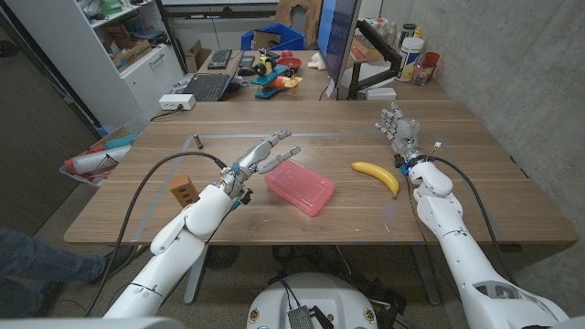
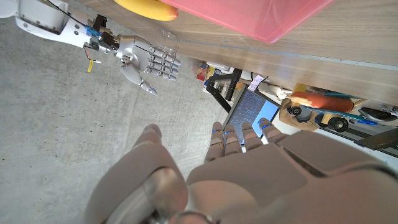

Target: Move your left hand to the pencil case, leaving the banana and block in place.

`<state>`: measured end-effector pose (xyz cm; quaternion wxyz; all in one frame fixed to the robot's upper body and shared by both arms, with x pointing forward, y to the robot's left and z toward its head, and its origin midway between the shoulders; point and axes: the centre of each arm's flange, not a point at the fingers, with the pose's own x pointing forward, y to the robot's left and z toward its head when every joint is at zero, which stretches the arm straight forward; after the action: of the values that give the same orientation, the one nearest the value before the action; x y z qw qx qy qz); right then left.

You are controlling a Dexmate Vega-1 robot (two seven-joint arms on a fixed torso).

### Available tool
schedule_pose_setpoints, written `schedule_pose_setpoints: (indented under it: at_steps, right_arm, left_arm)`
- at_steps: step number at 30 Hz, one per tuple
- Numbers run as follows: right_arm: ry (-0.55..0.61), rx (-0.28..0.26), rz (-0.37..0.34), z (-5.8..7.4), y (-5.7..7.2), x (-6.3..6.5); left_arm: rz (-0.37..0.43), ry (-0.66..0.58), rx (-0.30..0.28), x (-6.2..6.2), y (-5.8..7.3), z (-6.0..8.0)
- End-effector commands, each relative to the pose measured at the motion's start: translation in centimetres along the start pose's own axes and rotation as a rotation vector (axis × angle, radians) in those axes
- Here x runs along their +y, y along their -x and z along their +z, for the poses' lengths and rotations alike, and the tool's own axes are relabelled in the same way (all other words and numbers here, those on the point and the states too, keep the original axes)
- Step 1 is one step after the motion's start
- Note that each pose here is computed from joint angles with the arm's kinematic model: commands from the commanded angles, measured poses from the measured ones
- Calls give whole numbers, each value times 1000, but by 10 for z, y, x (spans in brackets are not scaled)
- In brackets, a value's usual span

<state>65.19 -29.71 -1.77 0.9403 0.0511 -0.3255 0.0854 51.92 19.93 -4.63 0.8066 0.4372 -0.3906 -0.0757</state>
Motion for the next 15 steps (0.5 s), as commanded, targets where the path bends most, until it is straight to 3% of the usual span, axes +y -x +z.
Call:
schedule_pose_setpoints:
  at_steps: [1, 15]
  right_arm:
    - [0, 1, -2, 0, 2, -3]
    - [-1, 1, 2, 0, 1, -4]
  left_arm:
    - [-8, -65, 8, -6, -2, 1]
    - [-13, -137, 10, -12, -2, 5]
